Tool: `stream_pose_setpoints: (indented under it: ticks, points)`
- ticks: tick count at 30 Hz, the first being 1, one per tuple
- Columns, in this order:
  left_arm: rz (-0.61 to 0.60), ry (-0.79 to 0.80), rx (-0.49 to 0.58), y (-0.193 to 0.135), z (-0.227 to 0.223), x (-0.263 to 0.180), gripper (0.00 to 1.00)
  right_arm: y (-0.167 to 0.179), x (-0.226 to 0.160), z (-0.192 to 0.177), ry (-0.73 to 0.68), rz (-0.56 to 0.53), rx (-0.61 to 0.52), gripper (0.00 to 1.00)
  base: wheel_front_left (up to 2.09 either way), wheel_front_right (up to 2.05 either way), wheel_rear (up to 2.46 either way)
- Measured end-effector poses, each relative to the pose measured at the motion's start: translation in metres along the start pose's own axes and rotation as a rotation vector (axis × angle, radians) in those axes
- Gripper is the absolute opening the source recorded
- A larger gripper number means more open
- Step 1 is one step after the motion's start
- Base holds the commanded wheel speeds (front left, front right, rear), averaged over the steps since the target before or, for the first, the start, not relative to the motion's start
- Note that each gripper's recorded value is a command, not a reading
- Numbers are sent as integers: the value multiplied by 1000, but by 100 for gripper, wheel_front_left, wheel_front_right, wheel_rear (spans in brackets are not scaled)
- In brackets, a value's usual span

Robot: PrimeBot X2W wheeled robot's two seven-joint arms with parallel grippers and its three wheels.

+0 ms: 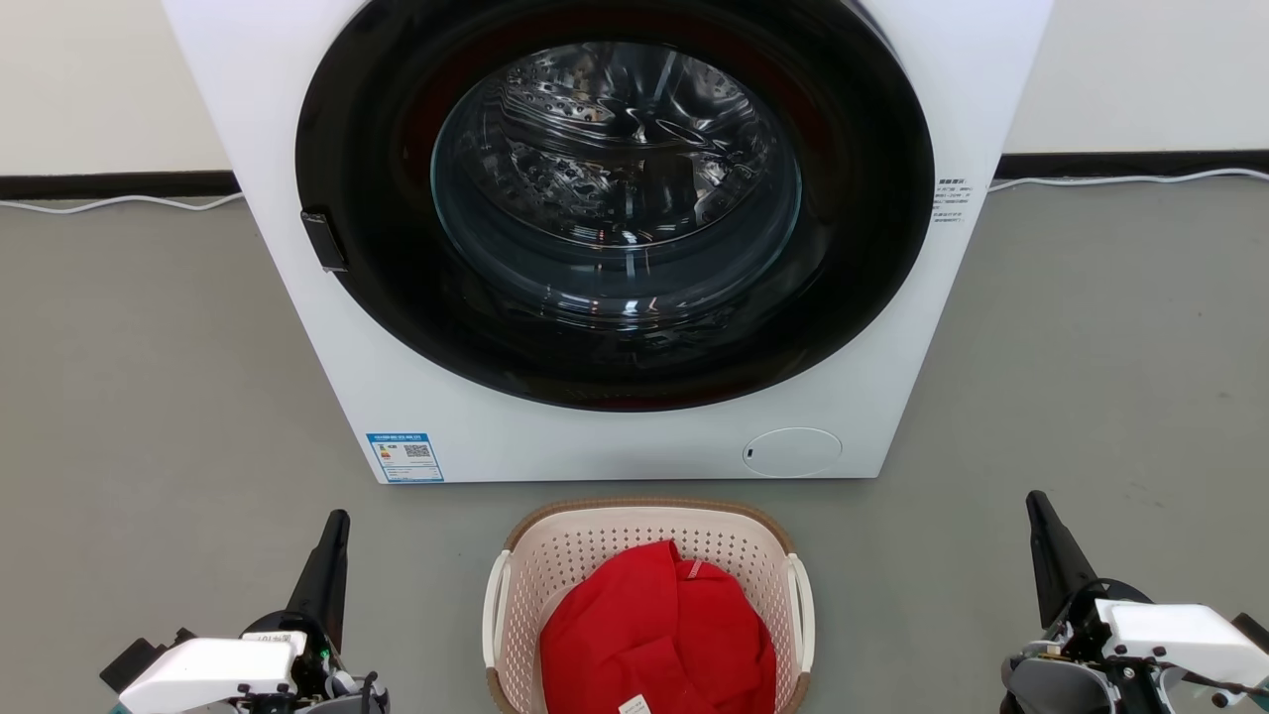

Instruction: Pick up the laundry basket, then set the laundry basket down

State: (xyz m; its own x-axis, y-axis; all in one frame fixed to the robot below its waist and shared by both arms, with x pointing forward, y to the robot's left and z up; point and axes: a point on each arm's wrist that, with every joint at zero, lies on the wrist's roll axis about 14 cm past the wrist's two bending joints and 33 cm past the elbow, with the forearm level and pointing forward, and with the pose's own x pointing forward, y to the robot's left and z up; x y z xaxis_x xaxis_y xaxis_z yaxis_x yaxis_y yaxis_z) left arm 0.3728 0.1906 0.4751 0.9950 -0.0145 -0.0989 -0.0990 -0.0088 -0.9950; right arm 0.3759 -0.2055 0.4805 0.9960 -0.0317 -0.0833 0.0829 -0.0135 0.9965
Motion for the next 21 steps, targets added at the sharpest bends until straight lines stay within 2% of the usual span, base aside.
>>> stream_pose_setpoints:
  ticks: [21]
  points:
    - [0,0,0,0,0,0,0,0,0,0,0,0,0,0,0,0,0]
